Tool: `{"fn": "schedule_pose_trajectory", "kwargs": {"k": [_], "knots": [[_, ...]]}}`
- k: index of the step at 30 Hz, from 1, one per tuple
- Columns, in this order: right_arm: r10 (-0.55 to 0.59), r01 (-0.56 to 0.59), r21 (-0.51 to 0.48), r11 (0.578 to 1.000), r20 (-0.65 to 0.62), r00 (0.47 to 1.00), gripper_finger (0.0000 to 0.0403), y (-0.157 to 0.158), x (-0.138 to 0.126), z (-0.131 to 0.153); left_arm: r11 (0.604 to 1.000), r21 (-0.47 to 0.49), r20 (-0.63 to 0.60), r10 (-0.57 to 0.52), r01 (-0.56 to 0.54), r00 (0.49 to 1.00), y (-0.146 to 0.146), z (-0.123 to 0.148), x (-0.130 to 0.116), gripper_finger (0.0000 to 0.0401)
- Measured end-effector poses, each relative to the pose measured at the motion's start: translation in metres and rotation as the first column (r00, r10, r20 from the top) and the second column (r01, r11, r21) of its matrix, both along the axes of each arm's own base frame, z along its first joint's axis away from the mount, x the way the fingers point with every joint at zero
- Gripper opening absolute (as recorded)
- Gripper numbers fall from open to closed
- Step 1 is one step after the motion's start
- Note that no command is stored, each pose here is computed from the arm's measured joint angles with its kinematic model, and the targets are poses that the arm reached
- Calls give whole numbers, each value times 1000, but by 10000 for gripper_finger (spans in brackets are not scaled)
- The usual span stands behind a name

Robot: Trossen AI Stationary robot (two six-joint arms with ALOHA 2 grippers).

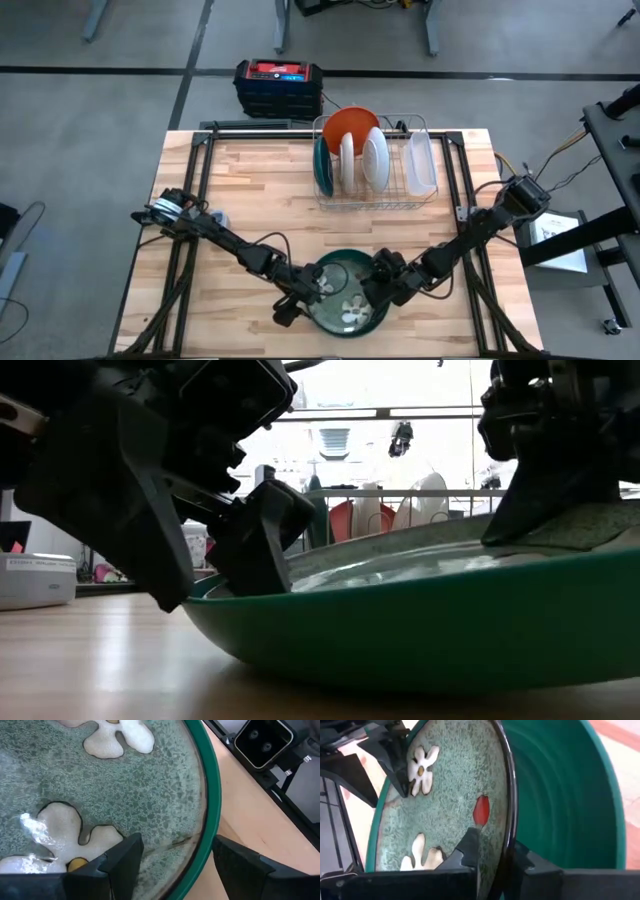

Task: Sort dishes
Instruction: Put the green patterned plate in the dish rack

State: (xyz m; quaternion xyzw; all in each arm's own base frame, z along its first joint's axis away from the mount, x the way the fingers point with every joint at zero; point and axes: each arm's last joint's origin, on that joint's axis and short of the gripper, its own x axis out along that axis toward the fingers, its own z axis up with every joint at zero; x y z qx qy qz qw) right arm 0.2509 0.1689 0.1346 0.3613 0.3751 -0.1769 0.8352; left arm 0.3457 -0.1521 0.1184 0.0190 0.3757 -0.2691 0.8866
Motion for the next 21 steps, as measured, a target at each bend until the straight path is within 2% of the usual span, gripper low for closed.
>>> {"fn": "schedule_pose_trajectory", "kwargs": {"k": [8,14,21], "knots": [[31,-30,-51,998,14,999,10,-9,-12,28,999,14,35,36,-37,999,4,16,-1,230],[49,-49,-77,996,0,999,6,-10,-18,32,1000,6,32,26,-26,999,5,23,-3,230],[115,-108,-130,986,45,992,2,-13,-21,46,999,-19,29,32,-32,999,6,36,-7,230]]}}
